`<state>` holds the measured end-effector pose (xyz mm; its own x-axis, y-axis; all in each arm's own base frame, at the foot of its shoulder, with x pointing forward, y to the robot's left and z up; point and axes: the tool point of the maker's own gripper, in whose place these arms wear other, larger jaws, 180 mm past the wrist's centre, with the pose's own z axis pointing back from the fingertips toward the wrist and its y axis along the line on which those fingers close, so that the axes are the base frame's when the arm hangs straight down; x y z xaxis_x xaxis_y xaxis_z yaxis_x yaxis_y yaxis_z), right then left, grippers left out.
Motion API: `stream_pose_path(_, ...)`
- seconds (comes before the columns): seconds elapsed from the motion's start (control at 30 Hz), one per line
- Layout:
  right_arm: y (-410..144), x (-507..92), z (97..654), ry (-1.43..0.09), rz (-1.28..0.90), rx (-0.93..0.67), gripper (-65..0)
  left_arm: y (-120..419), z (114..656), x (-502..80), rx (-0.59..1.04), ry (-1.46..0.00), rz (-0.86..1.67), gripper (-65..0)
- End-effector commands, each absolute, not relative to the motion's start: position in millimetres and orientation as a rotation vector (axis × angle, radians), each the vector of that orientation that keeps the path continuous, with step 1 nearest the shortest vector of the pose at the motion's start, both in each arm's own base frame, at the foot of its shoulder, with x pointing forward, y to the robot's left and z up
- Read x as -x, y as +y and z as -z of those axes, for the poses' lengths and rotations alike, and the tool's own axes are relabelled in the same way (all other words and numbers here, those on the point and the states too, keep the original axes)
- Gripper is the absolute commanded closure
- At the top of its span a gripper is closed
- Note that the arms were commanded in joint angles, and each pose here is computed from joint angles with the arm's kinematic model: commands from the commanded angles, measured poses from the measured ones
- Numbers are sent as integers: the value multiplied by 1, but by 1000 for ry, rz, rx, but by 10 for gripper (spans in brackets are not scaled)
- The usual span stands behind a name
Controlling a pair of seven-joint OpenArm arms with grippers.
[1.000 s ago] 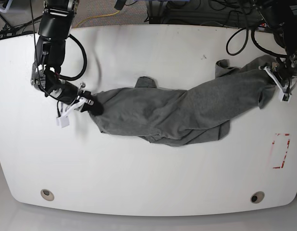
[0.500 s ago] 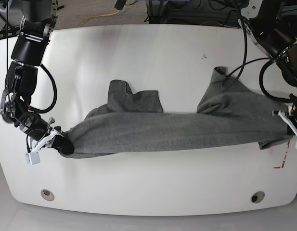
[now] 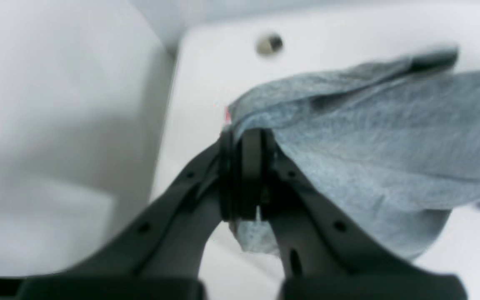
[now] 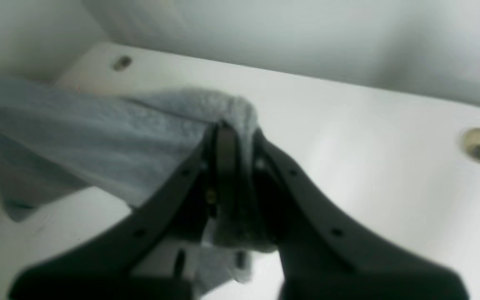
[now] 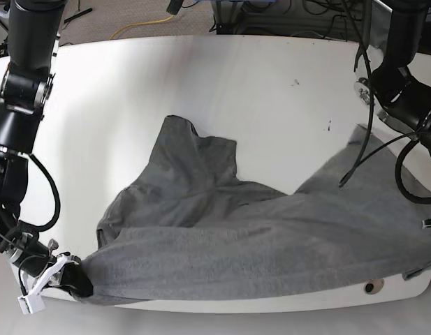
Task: Fold the T-shirt properly
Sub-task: 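Lift the shirt with both grippers, stretch it taut and swing it over the table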
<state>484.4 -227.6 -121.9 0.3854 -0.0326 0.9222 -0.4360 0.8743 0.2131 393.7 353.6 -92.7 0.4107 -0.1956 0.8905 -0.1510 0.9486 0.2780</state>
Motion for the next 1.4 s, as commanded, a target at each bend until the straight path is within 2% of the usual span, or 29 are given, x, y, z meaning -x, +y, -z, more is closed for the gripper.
stream_pose_path(0.0, -239, -497, 82, -1239, -278, -406, -21, 358, 48, -393, -384, -1272, 6, -1)
stream_pose_path(0.4, -228, -513, -55, -1391, -515, -130, -21, 346, -74, -396, -476, -1519, 55, -1)
stream_pose_path(0.5, -230, -509, -74, -1398, -540, -85, -21, 341, -97, -394, -513, -1553, 88, -1)
stream_pose_path(0.67, -231, -499, -79, -1391, -566, -37, -21, 333, -98, -397, -527, -1550, 124, -1)
stream_pose_path(1.03, -255, -474, 49, -1233, -472, -120, -21, 328, 3, -403, -547, -1302, 252, -1)
stream_pose_path(1.37, -266, -418, 190, -1027, -319, -234, -21, 315, 137, -376, -477, -1035, 374, 0)
